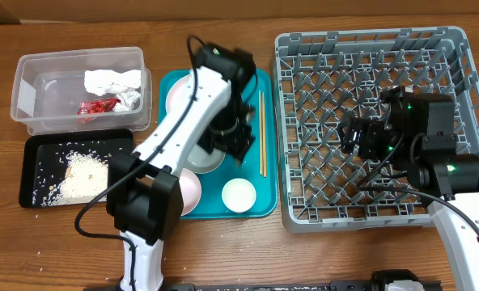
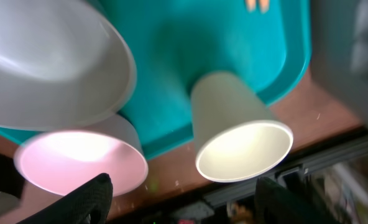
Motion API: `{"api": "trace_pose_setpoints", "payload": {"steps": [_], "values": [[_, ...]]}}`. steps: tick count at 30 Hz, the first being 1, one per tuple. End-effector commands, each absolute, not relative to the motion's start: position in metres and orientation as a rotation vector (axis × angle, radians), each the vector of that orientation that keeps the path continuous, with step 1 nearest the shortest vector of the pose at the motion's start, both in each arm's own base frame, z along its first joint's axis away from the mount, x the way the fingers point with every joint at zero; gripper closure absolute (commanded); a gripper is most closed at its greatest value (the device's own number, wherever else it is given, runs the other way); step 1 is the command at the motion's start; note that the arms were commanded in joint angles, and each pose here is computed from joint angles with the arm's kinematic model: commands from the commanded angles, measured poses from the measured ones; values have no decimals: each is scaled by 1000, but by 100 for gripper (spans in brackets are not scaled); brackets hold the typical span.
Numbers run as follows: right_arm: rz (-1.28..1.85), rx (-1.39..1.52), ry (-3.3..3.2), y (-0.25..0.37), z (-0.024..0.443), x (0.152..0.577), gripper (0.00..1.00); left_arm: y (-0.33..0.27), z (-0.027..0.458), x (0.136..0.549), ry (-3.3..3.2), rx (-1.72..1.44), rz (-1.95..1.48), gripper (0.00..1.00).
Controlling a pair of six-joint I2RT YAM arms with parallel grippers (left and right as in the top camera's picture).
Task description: Sort waste into correct bins and load items into the dishwasher
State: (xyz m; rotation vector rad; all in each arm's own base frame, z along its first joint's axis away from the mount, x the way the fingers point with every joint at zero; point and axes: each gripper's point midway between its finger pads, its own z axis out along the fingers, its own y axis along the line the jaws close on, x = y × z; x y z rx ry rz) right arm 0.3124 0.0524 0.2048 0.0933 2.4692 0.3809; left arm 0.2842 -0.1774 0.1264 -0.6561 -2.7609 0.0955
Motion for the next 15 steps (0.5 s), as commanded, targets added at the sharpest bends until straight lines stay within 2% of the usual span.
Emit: {"api": "trace_pose_setpoints", "payload": {"steps": [1, 4, 5, 6, 8, 15], "values": [[380, 86, 2443, 52, 215, 317, 0, -176, 126, 261, -2762, -671, 93, 25], [380, 86, 2443, 52, 215, 317, 0, -177, 118, 260, -2806, -633, 101, 29], [380, 86, 2444, 52, 214, 316, 0, -176, 115, 260, -2819, -617, 101, 34], [380, 87, 2448, 52, 214, 316, 0, -174, 108, 263, -2842, -592, 77, 46], [380, 87, 2447, 52, 214, 316, 0, -172, 97, 263, -2848, -573, 59, 55], [380, 86, 2446, 52, 214, 316, 0, -170, 66, 253, -2830, -538, 73, 66]]}}
